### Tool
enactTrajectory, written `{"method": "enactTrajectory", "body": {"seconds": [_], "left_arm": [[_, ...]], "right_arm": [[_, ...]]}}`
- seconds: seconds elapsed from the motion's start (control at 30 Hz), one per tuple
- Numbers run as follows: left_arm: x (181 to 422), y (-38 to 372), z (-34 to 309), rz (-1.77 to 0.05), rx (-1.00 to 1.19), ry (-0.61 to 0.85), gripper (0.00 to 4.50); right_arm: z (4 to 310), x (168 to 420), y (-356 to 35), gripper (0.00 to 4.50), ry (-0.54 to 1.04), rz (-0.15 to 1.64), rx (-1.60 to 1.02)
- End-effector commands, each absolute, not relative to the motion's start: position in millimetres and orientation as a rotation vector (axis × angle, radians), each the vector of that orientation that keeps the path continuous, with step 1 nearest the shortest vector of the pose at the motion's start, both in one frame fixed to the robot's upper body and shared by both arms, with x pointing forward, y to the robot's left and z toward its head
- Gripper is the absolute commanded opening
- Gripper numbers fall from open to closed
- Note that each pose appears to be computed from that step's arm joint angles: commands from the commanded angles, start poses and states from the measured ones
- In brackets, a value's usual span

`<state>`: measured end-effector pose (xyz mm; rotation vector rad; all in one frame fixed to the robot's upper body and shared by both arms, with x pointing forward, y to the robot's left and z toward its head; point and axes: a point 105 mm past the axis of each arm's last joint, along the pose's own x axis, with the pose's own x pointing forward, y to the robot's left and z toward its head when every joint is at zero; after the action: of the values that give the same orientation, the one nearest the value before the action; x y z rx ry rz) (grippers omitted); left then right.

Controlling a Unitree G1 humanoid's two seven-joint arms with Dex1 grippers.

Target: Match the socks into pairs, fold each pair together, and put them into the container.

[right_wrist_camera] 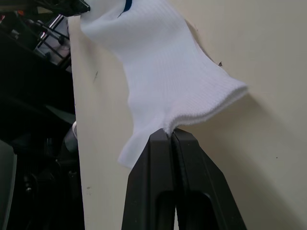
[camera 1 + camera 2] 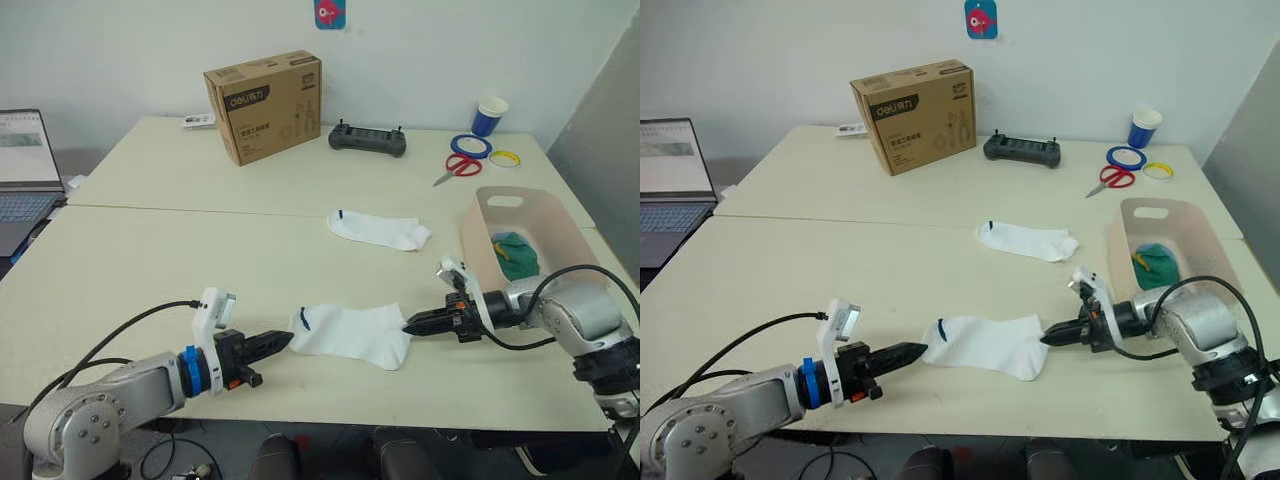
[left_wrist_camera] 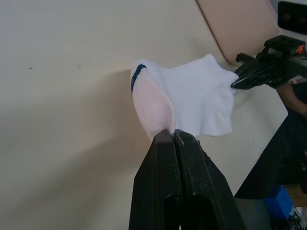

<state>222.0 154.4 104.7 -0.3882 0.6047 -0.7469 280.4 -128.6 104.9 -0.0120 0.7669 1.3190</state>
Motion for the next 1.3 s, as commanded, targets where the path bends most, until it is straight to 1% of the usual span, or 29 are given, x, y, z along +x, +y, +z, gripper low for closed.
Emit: {"method": "enactTrajectory", "body": {"seconds": [0.03,0.13,0.3,0.4,0.5,0.57,0.67,0.7,0.73,0.77,0.8,0.87,0.9,0.93,0.97,1.03,1.17,1.2,1.23,1.3], "left_arm": [[223.4,156.4,97.8,-0.692,-0.322,0.621,0.00],[226.8,150.0,97.3,-0.679,-0.292,0.580,0.00],[224.3,153.2,92.4,-0.684,-0.260,0.582,0.00],[223.6,154.8,93.5,-0.706,-0.261,0.579,0.00],[224.6,160.0,93.9,-0.702,-0.253,0.574,0.59],[225.7,166.0,94.8,-0.690,-0.246,0.570,1.23],[233.7,183.5,105.3,-0.652,-0.216,0.515,2.18],[235.1,185.9,109.0,-0.654,-0.216,0.497,2.54],[236.0,185.1,120.2,-0.690,-0.204,0.445,2.82],[236.1,184.3,127.7,-0.718,-0.194,0.411,2.82],[238.6,178.1,145.4,-0.774,-0.199,0.327,2.82],[240.6,167.3,165.8,-0.862,-0.193,0.232,2.82],[240.1,158.0,169.4,-0.919,-0.174,0.216,2.63],[241.8,150.4,165.5,-0.949,-0.137,0.232,2.40],[242.7,142.9,158.4,-0.983,-0.052,0.249,2.19],[242.7,132.2,141.6,-1.052,0.121,0.269,1.54],[253.0,127.3,108.5,-1.102,0.322,0.276,0.20],[255.1,130.9,99.5,-1.099,0.365,0.289,0.00],[257.9,139.5,86.9,-1.083,0.422,0.313,0.00],[261.5,152.5,72.4,-1.054,0.480,0.341,0.00]], "right_arm": [[103.3,284.8,-126.8,0.03,0.764,1.340,-0.035],[95.2,291.8,-129.1,0.03,0.772,1.316,-0.068],[91.9,295.0,-133.4,0.03,0.769,1.310,-0.115],[94.0,296.3,-138.1,0.70,0.754,1.297,-0.118],[99.6,303.3,-143.6,1.70,0.704,1.249,-0.114],[105.5,305.3,-148.0,2.41,0.675,1.230,-0.118],[125.9,306.2,-151.6,3.49,0.565,1.227,-0.127],[130.8,304.6,-151.2,3.54,0.537,1.239,-0.129],[138.8,299.0,-145.2,3.54,0.481,1.277,-0.146],[143.9,294.8,-141.0,3.54,0.444,1.302,-0.159],[150.7,289.5,-127.5,3.54,0.384,1.329,-0.152],[158.2,280.0,-106.4,3.54,0.298,1.380,-0.142],[158.8,276.0,-93.8,3.35,0.251,1.403,-0.142],[155.4,271.1,-82.9,3.14,0.217,1.432,-0.165],[149.7,266.8,-74.0,2.90,0.194,1.457,-0.207],[137.3,264.8,-62.6,2.23,0.169,1.474,-0.278],[112.2,266.2,-56.1,0.75,0.174,1.481,-0.343],[105.6,267.1,-58.4,0.35,0.178,1.473,-0.365],[95.9,267.1,-65.2,0.03,0.199,1.463,-0.396],[85.6,268.2,-75.2,0.03,0.219,1.439,-0.425]]}}
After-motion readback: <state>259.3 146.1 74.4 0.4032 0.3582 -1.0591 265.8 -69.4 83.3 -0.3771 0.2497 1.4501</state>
